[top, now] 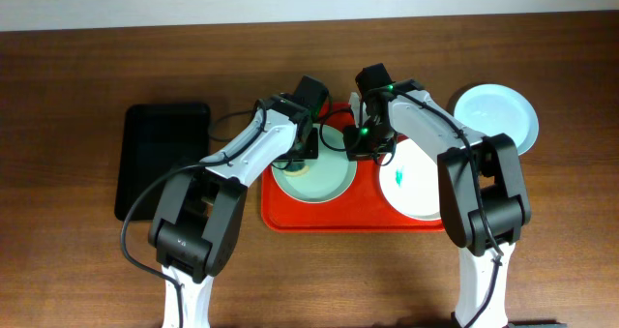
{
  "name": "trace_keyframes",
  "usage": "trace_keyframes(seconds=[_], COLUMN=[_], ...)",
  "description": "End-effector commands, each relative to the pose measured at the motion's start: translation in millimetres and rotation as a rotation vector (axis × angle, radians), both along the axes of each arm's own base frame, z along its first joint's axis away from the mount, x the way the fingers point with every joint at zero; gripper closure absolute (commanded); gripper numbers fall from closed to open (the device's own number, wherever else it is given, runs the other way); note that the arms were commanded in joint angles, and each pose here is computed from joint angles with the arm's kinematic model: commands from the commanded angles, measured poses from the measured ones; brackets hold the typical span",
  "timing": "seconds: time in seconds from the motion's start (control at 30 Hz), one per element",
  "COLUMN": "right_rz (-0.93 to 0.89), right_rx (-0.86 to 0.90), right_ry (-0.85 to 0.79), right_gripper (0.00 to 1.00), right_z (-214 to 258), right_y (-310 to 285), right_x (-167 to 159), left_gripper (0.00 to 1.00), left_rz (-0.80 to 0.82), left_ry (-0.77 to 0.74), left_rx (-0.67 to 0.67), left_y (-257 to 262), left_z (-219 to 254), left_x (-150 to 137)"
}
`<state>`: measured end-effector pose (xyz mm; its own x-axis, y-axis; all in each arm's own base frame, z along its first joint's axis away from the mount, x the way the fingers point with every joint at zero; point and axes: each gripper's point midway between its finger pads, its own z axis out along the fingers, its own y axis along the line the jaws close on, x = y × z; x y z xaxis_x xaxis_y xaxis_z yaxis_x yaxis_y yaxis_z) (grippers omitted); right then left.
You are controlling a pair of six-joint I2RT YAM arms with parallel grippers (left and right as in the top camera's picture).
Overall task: Clean dirty plates on tray and stack at the side
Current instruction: 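Scrub the mint green plate with the sponge in the left gripper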
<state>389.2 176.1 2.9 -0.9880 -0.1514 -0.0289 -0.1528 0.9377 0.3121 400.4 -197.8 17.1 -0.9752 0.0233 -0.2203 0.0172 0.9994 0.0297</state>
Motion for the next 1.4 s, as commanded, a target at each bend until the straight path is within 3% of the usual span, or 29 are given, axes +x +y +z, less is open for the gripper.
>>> trace_keyframes(seconds=[0.0, 0.1, 0.17, 0.3, 0.43, 0.6, 0.77, 0.93, 1.03, 1.23, 1.37], right_rz=[0.003, 0.003, 0.003, 0.003, 0.003, 0.003, 0.003, 0.003, 0.003, 0.003, 0.049], right_rx=[-0.068, -0.068, -0.068, -0.068, -0.067, -0.067, -0.068, -0.068, -0.067, -0.06, -0.063], right_ry=[0.07, 0.07, 0.07, 0.07, 0.067, 0.067, 0.069, 0.07, 0.066, 0.046, -0.011], right_gripper=[0.96, 0.96, 0.96, 0.96, 0.96, 0.96, 0.96, 0.96, 0.96, 0.96, 0.96], right_z=[-27.4, -27.4, -27.4, -27.4, -27.4, -27.4, -27.4, -27.3, -27.2, -19.7, 4.1], right_y=[-10.8, -10.8, -10.8, -10.8, -10.6, -10.5, -10.7, -10.8, -10.5, -8.3, -7.3], right_x=[-17.9, -17.9, -17.9, -17.9, -17.3, -17.2, -17.8, -18.0, -17.1, -10.3, 1.0], left_gripper=[1.0, 1.0, 1.0, 1.0, 1.0, 1.0, 1.0, 1.0, 1.0, 1.0, 1.0], left_rz=[0.043, 0.048, 0.04, -0.015, -0.039, -0.02, 0.028, 0.059, 0.066, 0.06, 0.084], left_ry=[-0.053, -0.062, -0.063, 0.022, 0.111, 0.117, 0.016, -0.078, -0.109, -0.159, -0.202], left_rx=[0.189, 0.176, 0.106, -0.161, -0.231, -0.127, 0.184, 0.418, 0.385, 0.143, 0.034], left_y=[33.7, 33.0, 20.5, -26.6, -41.0, -19.0, 39.8, 80.3, 72.1, 33.0, 35.4], left_z=[-6.2, 3.0, 15.9, 30.1, 12.8, -14.1, -22.0, 10.2, 34.8, 79.5, 117.4], left_x=[9.9, 13.3, 15.3, 1.5, -16.9, -26.4, -18.4, -3.1, 8.1, 20.8, 22.4])
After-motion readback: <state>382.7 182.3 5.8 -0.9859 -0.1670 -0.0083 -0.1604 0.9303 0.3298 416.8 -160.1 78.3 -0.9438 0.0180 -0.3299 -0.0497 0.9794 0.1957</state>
